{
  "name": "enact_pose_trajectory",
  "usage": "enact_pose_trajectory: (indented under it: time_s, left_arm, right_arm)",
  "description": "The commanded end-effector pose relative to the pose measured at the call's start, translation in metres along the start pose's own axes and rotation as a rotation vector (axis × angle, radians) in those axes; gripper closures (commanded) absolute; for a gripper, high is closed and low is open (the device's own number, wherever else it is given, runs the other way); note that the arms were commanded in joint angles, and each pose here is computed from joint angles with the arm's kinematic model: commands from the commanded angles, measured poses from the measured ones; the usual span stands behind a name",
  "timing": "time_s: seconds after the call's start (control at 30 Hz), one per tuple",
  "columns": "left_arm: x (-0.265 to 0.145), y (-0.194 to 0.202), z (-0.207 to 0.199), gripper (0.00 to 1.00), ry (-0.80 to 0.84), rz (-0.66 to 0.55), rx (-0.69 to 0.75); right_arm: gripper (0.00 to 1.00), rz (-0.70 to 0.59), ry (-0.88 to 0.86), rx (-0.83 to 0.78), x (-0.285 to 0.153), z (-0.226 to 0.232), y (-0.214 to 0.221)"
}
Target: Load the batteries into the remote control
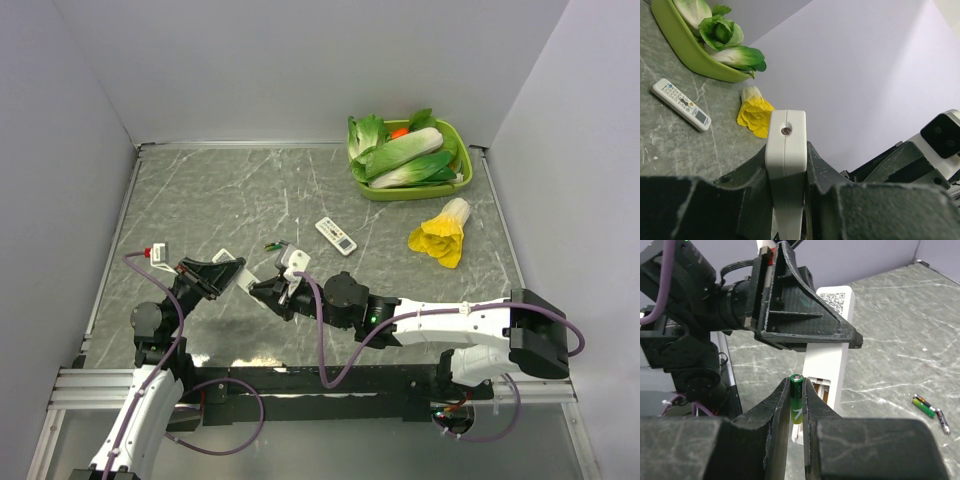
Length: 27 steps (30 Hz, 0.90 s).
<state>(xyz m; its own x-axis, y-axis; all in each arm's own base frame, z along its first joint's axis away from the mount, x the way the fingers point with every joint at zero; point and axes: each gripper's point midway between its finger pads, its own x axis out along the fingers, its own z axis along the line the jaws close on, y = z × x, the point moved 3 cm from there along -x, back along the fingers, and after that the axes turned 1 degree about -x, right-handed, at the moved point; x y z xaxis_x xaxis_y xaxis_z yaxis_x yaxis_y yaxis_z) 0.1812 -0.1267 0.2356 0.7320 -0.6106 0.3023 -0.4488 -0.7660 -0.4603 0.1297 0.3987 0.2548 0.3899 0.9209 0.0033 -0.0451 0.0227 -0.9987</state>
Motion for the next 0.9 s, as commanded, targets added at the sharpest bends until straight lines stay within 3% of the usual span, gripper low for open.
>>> enact_pose_trajectory:
  time_s: [0.0,0.33,0.87]
  left_arm:
    - [-0.021,0.029,0.053,0.98,-0.105,0.018,-0.066]
    - [-0.021,0.029,0.047,0.98,-0.075,0.019,-0.074]
    - [-0.02,0.027,0.043,0.98,-0.059,0.008,-0.081]
  right_arm:
    - [1.0,-0.071,-0.033,-0.002,0.0,0.005,-0.019]
    - [1.0,-0.045,0.071,0.004,0.004,-0.01,-0.002]
    - [1.0,0.037,0.037,0.005,0.009,-0.004,0.017]
